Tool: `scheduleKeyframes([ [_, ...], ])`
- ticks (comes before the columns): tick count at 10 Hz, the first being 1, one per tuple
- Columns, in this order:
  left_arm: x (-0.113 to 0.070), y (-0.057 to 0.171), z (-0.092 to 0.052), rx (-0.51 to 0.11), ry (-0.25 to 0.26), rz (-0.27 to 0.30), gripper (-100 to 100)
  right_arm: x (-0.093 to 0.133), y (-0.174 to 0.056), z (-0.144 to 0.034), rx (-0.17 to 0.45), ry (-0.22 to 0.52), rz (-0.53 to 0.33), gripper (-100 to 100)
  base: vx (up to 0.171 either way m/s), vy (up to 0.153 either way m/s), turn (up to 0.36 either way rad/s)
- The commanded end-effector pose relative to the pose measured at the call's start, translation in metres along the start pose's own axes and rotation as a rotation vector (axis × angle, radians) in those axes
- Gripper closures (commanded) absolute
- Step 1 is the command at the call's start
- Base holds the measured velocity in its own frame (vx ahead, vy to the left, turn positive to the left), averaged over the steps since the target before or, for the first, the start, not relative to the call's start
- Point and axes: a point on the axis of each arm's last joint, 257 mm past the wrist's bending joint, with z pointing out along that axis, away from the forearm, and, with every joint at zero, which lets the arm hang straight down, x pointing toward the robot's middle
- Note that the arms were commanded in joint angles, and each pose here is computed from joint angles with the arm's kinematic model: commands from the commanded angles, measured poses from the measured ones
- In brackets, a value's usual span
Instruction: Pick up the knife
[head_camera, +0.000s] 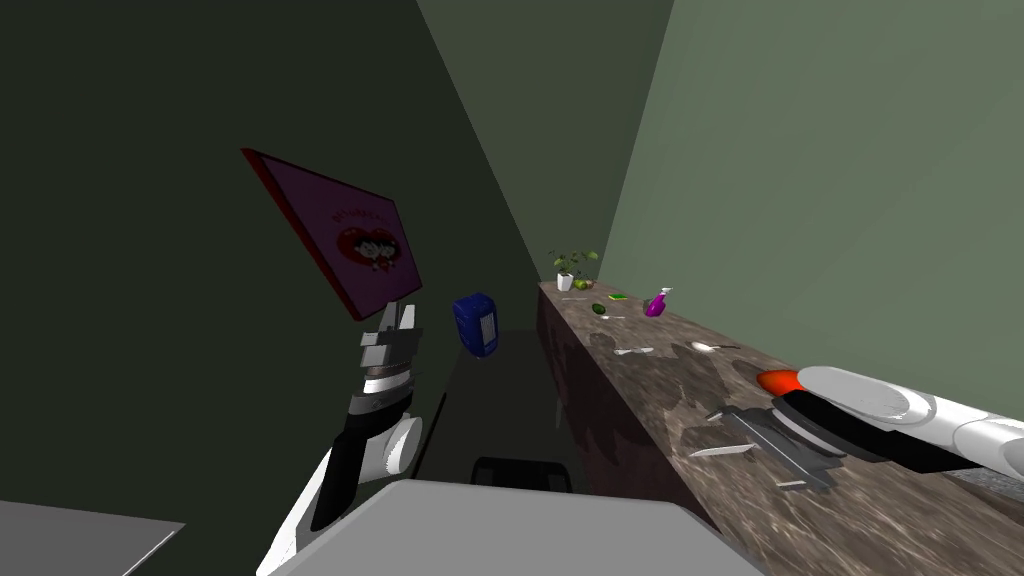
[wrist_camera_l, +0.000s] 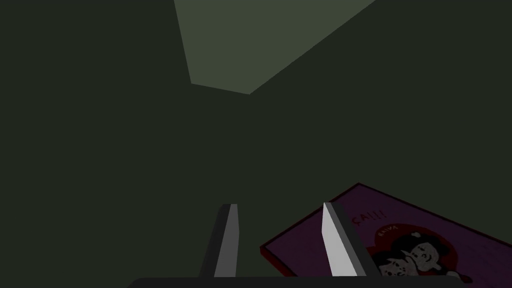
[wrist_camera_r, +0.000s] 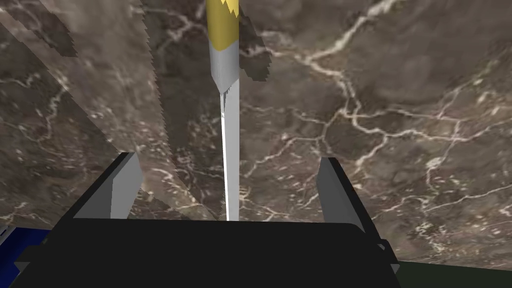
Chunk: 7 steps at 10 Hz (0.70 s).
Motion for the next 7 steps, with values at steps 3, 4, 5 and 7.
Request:
scheduleKeyframes([
  [3,0.0,0.0,0.0,0.0,0.0,0.0,0,-0.014,-0.02,0.017,-0.013,-0.009,-0.003,-100,-0.053,-0.04,-0.055],
  [4,0.0,0.0,0.0,0.0,0.0,0.0,0,-0.015,-0.029,0.013,0.002,-0.007,-0.011,-100,-0.055,-0.036,-0.027],
  [5,0.0,0.0,0.0,0.0,0.0,0.0,0,-0.021,-0.039,0.018,-0.002,-0.009,-0.015,-100,-0.04,-0.028,-0.053],
  [7,0.0,0.0,0.0,0.0,0.0,0.0,0,-0.035,-0.061,0.026,-0.005,-0.01,-0.03,-100,-0.057,-0.037,-0.082],
])
